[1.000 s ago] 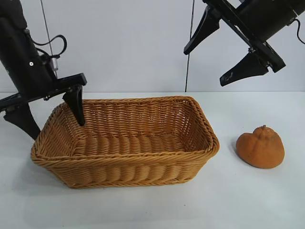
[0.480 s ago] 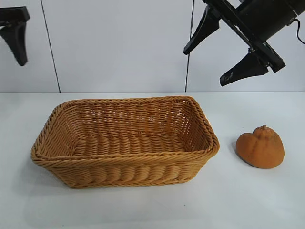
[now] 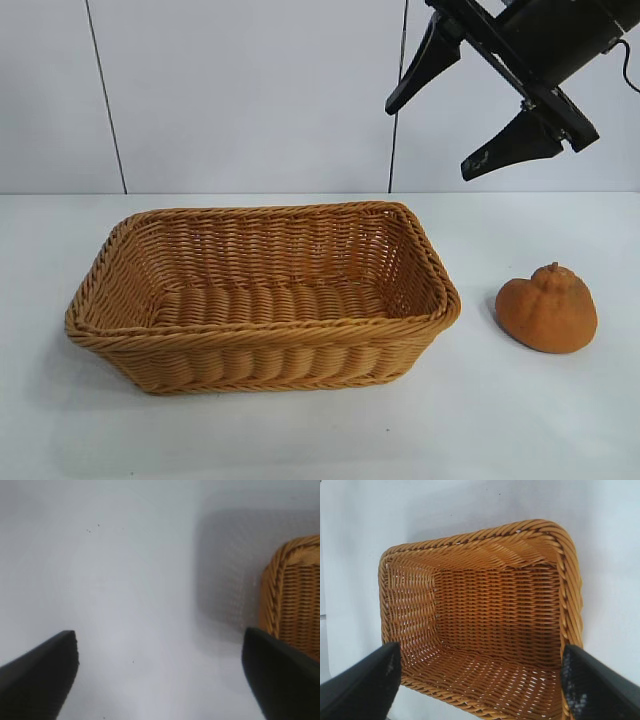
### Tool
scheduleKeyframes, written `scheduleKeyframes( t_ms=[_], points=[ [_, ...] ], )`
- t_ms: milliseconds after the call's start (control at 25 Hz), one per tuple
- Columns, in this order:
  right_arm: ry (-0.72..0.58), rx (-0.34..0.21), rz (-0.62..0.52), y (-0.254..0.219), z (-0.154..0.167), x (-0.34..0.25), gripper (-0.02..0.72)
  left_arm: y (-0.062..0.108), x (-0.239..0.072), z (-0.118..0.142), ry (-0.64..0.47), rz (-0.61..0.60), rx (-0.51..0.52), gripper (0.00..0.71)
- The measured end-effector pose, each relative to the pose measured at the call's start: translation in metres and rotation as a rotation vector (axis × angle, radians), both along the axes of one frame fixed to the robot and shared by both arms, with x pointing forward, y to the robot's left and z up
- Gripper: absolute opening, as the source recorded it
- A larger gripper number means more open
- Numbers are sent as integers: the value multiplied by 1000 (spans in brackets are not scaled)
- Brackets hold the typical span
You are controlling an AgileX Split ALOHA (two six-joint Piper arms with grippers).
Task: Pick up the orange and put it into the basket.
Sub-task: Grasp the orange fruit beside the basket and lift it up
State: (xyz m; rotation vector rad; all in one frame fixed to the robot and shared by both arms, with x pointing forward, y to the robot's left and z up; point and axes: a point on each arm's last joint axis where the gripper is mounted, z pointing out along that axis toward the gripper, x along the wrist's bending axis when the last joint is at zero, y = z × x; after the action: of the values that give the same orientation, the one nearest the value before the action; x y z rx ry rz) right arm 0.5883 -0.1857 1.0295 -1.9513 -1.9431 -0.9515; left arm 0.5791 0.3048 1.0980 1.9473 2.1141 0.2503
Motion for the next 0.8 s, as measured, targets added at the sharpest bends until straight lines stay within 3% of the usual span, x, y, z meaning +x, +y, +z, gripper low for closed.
scheduleKeyframes(
  t_ms=[280,480,600,800],
  points=[
    [5,-23,18,-1,-1,-2,596,-3,-98,7,-11,-29,6,634],
    [29,-46,55,-2,-1,-6,596,-1,-177,-8,-38,-33,48,634],
    [43,-62,76,-3,-2,-8,596,0,-220,-20,-99,-31,71,634],
    [39,-82,84,-4,-2,-9,596,-2,-271,-34,-344,-23,81,634]
  ],
)
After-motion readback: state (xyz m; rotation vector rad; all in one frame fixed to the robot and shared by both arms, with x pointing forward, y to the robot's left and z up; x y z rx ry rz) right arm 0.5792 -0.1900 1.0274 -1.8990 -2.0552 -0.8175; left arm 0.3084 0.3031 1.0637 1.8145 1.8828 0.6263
